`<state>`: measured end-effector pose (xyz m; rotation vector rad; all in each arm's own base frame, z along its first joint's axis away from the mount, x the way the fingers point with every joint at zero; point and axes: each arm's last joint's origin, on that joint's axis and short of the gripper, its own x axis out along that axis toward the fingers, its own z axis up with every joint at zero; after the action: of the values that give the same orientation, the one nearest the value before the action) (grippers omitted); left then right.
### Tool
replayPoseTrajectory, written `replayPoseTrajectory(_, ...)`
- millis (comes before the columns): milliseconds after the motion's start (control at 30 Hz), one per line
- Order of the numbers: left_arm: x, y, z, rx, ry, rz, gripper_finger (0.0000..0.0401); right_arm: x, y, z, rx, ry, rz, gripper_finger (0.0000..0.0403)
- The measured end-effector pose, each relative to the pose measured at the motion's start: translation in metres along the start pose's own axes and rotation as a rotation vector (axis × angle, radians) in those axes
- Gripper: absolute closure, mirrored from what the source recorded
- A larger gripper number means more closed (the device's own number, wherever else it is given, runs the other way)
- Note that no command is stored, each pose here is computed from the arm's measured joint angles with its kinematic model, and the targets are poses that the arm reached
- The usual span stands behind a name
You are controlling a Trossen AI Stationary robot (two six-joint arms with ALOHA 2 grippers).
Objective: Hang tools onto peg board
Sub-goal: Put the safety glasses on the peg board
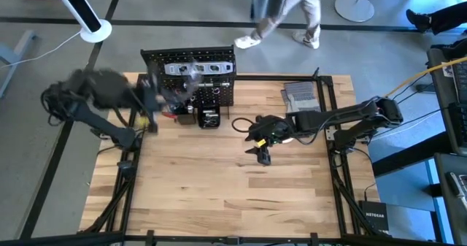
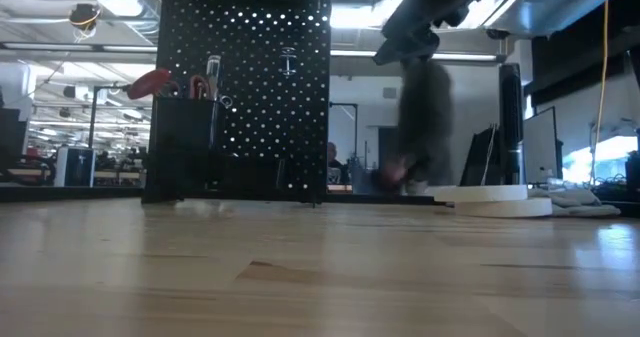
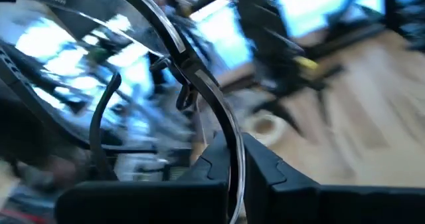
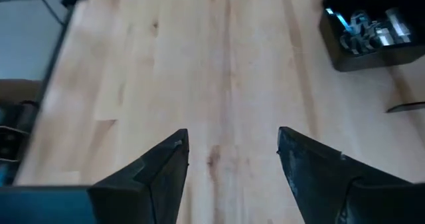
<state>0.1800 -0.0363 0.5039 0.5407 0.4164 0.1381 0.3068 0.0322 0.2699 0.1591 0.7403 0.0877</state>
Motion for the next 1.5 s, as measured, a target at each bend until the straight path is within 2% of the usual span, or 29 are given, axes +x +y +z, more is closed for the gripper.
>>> replayPoseTrajectory(67, -0.012, 0.023, 0.002, 0.004, -0.026, 0.055, 0.0399, 0.003, -0.001, -0.001, -0.020, 0.004, -0.025, 0.0171)
replayPoseTrajectory(167, -0.021, 0.044, -0.002, 0.040, -0.041, 0.071, 0.0399, 0.003, -0.002, -0.001, -0.032, 0.001, -0.072, 0.0171)
replayPoseTrajectory(367, -0.016, 0.066, -0.021, 0.137, 0.086, 0.138, 0.0399, 0.003, -0.004, 0.000, -0.034, -0.010, -0.116, 0.0171)
replayPoseTrajectory(500, -0.012, 0.075, -0.032, 0.146, 0.157, 0.166, 0.0399, 0.003, -0.004, 0.000, -0.033, -0.016, -0.123, 0.0171)
replayPoseTrajectory(800, -0.010, 0.084, -0.056, 0.033, 0.254, 0.034, 0.0399, 0.003, -0.003, 0.002, -0.031, -0.039, -0.119, 0.0171)
replayPoseTrajectory(933, -0.008, 0.090, -0.061, 0.045, 0.238, -0.002, 0.0399, 0.003, -0.003, 0.002, -0.029, -0.041, -0.118, 0.0171)
replayPoseTrajectory(1133, 0.003, 0.094, -0.072, 0.025, 0.338, -0.049, 0.0398, 0.003, -0.003, 0.003, -0.027, -0.041, -0.118, 0.0171)
replayPoseTrajectory(1500, 0.010, 0.096, -0.075, -0.020, 0.343, -0.080, 0.0383, 0.005, -0.004, 0.002, -0.028, -0.035, -0.119, 0.0171)
